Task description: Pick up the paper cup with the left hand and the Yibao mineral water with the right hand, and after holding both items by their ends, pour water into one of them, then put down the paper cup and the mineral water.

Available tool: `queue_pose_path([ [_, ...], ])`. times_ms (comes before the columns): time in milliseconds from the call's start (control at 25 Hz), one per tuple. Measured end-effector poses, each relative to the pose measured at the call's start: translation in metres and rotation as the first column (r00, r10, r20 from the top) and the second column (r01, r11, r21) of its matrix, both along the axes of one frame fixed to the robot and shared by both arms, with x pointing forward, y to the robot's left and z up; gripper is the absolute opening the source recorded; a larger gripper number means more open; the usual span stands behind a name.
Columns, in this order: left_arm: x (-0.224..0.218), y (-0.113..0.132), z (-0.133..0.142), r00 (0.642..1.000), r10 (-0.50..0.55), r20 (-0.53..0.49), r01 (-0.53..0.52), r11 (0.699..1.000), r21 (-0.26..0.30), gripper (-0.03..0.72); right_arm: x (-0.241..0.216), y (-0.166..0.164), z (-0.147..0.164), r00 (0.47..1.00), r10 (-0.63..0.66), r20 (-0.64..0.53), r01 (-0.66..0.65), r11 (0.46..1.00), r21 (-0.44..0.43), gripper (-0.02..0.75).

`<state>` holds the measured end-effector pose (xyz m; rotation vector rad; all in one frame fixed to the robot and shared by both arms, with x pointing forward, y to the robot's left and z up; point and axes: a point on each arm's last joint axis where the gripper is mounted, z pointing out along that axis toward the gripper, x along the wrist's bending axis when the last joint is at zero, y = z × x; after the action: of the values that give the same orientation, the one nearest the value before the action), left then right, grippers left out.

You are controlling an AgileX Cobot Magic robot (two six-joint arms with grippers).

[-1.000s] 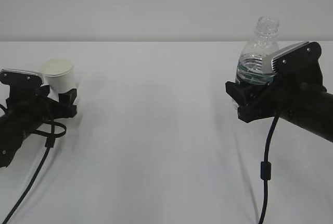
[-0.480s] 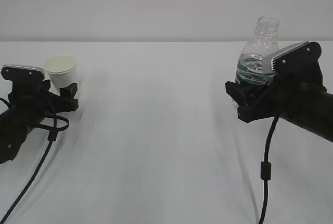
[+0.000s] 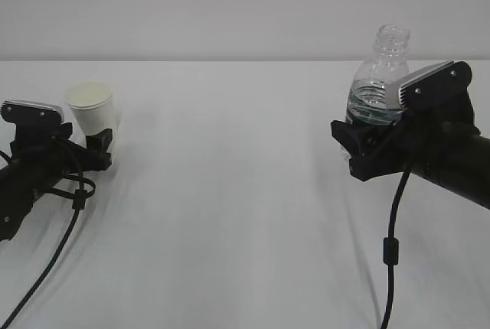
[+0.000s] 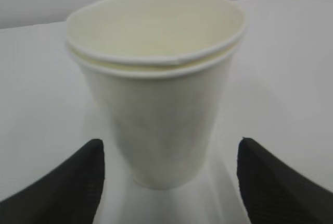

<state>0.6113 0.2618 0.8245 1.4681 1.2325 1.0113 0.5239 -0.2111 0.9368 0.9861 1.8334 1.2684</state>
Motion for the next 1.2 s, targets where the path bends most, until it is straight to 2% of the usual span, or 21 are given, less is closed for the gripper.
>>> queue_pose_path([
  [520, 0.006, -0.002, -0.006, 1.000, -0.023, -0.002, 0.023, 1.000, 0.005, 0.636, -0.001, 0.001, 0.000, 1.000, 0.021, -0.001, -0.021, 1.000, -0.005, 0.499],
  [720, 0.013, -0.003, -0.012, 1.000, -0.023, 0.004, 0.023, 1.000, 0.005, 0.639, -0.001, 0.002, 0.000, 1.000, 0.027, -0.005, -0.027, 1.000, 0.000, 0.500],
  [1040, 0.027, -0.004, -0.005, 0.998, -0.022, 0.050, 0.022, 1.000, 0.002, 0.635, -0.001, 0.002, 0.000, 1.000, 0.028, -0.006, -0.028, 1.000, 0.002, 0.500],
  [1200, 0.033, -0.005, -0.004, 0.999, -0.022, 0.037, 0.021, 1.000, 0.006, 0.629, -0.001, 0.002, 0.000, 1.000, 0.030, -0.006, -0.030, 1.000, 0.001, 0.499],
])
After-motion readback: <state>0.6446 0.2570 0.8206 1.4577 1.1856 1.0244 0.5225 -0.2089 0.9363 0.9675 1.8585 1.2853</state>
